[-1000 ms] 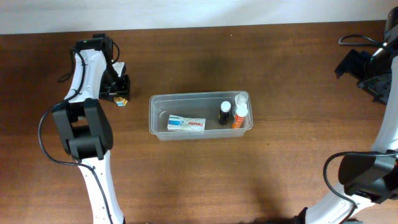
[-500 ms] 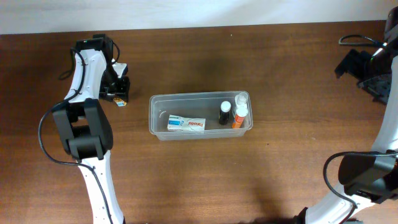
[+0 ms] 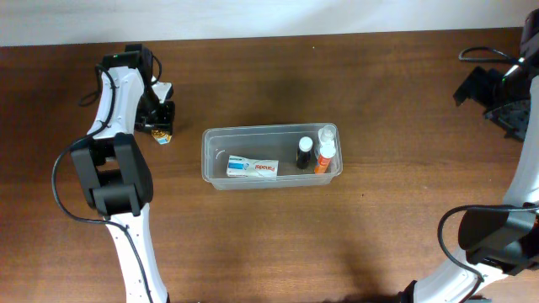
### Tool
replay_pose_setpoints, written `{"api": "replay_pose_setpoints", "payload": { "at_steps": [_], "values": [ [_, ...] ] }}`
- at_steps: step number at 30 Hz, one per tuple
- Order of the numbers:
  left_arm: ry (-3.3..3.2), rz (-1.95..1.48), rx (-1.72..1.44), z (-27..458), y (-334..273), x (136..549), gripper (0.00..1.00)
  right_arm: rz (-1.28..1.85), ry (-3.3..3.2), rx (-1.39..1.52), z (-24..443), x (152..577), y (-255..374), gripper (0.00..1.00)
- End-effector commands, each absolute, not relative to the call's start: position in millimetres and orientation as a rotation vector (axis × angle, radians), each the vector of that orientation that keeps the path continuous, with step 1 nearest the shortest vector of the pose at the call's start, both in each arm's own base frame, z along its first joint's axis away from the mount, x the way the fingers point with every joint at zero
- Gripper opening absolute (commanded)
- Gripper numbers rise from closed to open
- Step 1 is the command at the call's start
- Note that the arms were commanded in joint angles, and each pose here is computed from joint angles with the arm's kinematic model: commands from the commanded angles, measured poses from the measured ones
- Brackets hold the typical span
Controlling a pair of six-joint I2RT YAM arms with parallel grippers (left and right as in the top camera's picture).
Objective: Pack container
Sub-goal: 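Move left gripper to the small gold-lidded jar and grasp it, then carry the jar over the container and lower it beside the box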
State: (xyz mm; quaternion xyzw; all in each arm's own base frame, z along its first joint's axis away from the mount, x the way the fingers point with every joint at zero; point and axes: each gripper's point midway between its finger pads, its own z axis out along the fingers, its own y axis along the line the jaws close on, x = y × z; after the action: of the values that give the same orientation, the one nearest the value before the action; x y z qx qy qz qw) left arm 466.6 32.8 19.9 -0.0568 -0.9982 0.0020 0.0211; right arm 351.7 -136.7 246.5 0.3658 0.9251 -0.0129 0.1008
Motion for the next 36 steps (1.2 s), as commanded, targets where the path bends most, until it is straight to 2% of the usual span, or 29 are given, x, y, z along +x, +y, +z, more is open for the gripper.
{"api": "replay_pose_setpoints", "payload": {
  "at_steps": [1, 13, 19, 27, 36],
  "values": [
    [-3.061, 0.005, -0.190, 8.4, 35.0, 461.4, 0.45, -0.049, 2.713, 1.078, 252.2, 352.1, -137.4, 0.98],
    [-3.011, 0.019, -0.190, -8.0, 32.6, 447.1, 0.45, -0.049, 2.713, 1.079, 252.2, 352.1, -137.4, 0.98],
    [-3.014, 0.018, -0.189, -8.1, 32.7, 448.0, 0.30, -0.049, 2.713, 1.079, 252.2, 352.1, -137.5, 0.98],
    [-3.018, 0.015, -0.171, -8.0, 32.9, 448.7, 0.27, -0.049, 2.713, 1.079, 252.2, 352.1, -137.4, 0.98],
    [-3.042, 0.042, -0.121, 27.8, 29.3, 456.5, 0.27, -0.048, 2.713, 1.079, 252.2, 352.2, -137.3, 0.98]
  ]
}}
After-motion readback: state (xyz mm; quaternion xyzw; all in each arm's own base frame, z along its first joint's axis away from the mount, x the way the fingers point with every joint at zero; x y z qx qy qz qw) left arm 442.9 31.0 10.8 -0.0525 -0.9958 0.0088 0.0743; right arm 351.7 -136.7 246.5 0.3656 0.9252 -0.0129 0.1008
